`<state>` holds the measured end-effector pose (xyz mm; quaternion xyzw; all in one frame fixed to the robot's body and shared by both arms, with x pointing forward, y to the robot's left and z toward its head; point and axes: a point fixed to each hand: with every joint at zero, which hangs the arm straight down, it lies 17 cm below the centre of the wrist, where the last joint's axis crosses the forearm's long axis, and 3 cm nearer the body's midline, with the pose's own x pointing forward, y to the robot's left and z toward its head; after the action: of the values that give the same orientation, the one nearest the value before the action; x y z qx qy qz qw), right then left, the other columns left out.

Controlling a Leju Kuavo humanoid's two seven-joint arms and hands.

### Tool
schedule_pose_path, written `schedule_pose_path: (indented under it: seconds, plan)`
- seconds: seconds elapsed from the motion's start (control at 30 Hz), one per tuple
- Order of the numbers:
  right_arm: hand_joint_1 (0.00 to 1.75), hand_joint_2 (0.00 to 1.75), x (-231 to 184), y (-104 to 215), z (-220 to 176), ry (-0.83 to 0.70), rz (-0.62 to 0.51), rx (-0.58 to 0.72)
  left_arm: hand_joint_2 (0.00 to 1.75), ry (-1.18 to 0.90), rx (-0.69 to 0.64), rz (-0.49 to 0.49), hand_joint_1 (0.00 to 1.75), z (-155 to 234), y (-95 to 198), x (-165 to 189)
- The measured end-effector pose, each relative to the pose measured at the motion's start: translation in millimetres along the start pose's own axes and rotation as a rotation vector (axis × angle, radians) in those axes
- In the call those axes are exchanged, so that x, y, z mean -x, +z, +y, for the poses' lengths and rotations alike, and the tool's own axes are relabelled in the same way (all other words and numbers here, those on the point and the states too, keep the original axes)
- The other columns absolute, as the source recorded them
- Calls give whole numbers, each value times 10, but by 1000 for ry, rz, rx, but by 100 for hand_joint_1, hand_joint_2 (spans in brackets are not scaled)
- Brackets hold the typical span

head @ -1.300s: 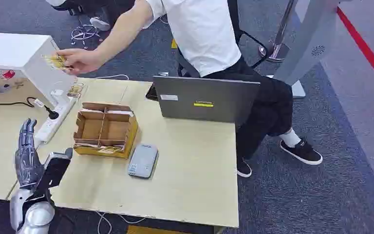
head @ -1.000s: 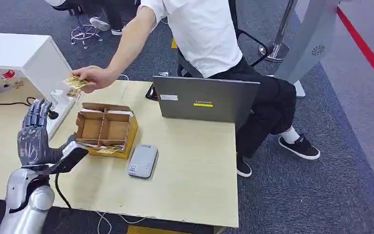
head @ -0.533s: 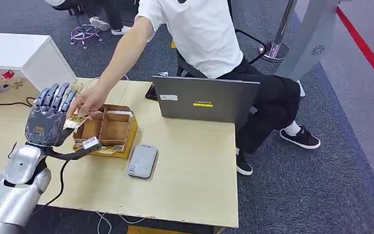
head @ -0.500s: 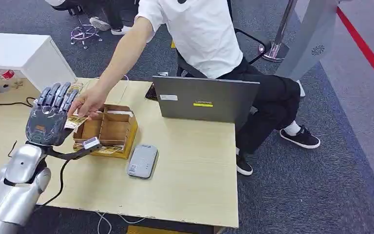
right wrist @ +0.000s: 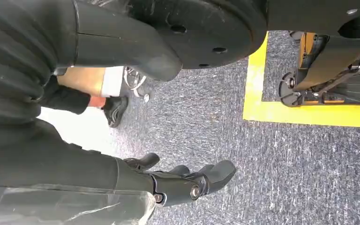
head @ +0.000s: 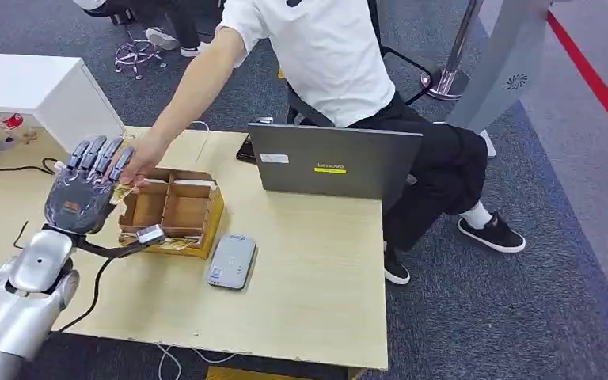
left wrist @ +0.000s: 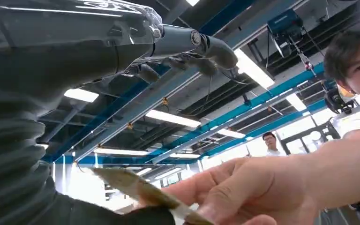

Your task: Pass the card to the sensor for recognition and then transmit it.

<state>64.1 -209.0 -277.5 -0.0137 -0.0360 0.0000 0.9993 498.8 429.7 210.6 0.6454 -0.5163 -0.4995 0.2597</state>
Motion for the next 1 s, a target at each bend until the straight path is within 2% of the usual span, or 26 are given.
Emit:
schedule_pose_path:
  seconds: [0.5, 0.6, 0.7, 0.77, 0.87, 1.0]
  plan:
    - [0, 175, 22, -2, -6, 15, 6, 4, 175, 15, -59, 12, 175, 67, 30, -28]
    - [0, 175, 22, -1, 1, 10, 6, 3, 175, 91, -98, 15, 175, 120, 48, -127]
    - [0, 175, 22, 1, 11, 1, 8, 1, 175, 202, -112, -13, 175, 151, 96, -500]
    - [0, 175, 18, 2, 20, -5, 5, 0, 175, 339, -63, -43, 175, 98, 135, -857]
    - [0, 175, 9, 3, 25, -8, 1, -1, 175, 559, 24, -121, 175, 75, 214, -1613]
    - [0, 175, 5, 4, 35, -6, -3, -3, 175, 665, 48, -205, 175, 210, 293, -2303]
